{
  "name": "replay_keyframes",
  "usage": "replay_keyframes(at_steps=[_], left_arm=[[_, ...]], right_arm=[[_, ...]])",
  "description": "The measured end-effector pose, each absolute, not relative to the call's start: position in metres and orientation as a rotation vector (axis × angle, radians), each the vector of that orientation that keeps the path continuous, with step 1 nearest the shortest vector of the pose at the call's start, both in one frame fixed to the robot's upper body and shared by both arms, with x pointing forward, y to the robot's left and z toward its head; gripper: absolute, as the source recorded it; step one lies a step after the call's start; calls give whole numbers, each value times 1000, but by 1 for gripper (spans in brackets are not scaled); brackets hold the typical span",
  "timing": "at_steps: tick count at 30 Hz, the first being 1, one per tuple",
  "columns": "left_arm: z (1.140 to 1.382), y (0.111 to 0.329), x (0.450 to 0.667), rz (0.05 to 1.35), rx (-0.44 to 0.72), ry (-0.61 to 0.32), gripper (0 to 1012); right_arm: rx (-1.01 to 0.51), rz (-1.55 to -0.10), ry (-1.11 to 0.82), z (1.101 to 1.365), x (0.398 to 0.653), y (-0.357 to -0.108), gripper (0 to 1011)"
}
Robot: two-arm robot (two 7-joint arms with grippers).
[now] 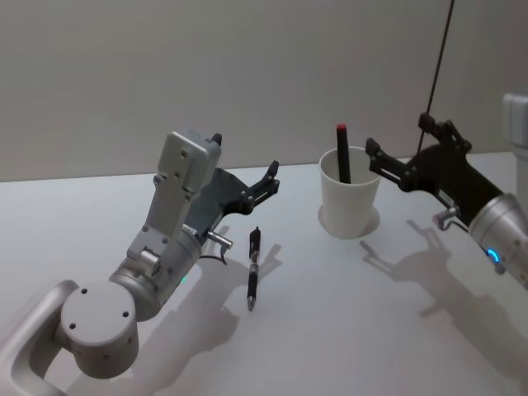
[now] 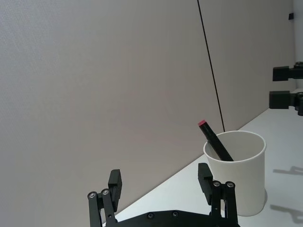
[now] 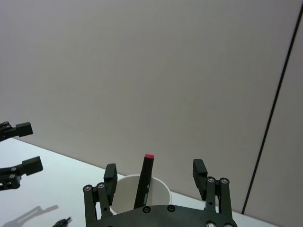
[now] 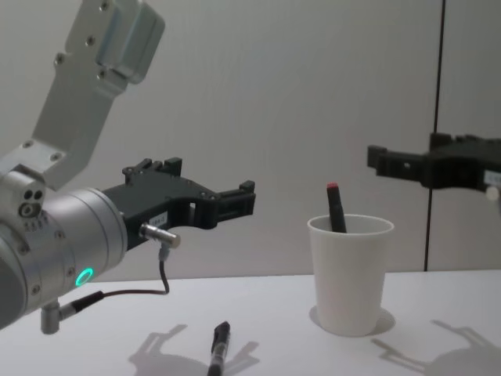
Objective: Place the pen into the pen holder.
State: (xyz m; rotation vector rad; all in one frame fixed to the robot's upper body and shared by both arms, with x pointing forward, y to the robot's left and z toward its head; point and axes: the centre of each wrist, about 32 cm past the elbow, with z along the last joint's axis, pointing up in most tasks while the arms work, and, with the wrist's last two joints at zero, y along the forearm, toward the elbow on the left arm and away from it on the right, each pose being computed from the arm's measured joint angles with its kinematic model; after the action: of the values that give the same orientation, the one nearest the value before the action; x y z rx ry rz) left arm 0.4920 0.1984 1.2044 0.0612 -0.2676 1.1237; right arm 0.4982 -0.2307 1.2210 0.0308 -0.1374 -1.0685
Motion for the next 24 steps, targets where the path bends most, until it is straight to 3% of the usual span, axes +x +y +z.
replay_keyframes(at_steps=[24], left_arm=[[1204,198,492,1124,61,-267,1001]], right_arm=[[27,-1223,-78,1190,446,-237,1001]])
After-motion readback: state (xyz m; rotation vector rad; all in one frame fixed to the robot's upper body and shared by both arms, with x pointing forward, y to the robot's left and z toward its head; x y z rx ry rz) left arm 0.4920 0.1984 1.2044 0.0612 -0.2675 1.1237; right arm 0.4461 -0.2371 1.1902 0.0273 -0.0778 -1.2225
